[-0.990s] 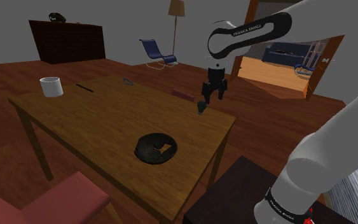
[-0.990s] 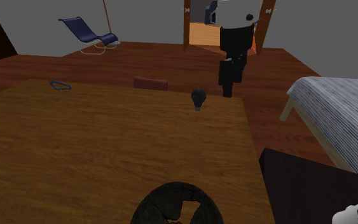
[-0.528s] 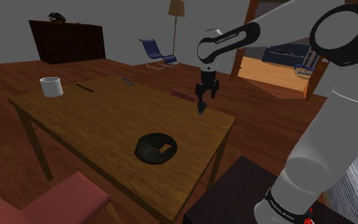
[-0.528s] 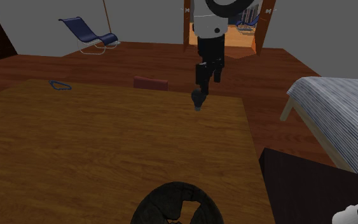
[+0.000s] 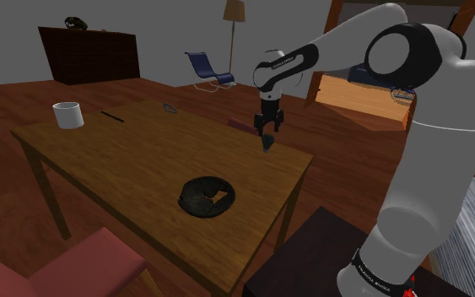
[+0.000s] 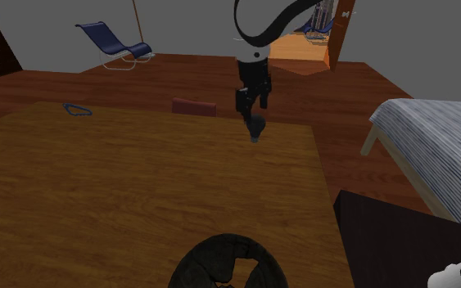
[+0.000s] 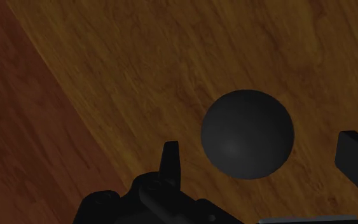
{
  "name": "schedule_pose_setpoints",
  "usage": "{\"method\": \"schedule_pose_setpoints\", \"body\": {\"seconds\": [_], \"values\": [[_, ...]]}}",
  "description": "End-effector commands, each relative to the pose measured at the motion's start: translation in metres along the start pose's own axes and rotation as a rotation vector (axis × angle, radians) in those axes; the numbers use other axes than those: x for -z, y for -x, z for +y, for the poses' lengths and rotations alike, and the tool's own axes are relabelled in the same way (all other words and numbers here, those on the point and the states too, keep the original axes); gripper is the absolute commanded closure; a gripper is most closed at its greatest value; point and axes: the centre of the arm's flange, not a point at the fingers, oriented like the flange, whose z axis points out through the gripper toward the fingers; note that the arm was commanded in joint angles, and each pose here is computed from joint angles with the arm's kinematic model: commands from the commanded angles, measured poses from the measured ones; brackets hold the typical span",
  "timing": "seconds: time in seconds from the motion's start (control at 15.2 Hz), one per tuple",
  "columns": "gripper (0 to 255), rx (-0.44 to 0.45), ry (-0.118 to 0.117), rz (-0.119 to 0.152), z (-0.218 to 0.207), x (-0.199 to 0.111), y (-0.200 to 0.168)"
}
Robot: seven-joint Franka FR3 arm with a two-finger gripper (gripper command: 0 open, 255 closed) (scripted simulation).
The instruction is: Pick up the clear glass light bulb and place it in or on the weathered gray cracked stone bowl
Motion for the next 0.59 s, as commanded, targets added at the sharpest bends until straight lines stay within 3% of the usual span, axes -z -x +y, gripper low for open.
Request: {"method": "schedule_pose_setpoints", "body": {"seconds": [0.0, 0.26, 0.53], "values": [[0, -0.001, 0.0, 0.001, 0.0, -0.01, -0.001], [0, -0.001, 0.0, 0.001, 0.0, -0.029, -0.001], [0, -0.001, 0.0, 0.001, 0.0, -0.029, -0.001]]}}
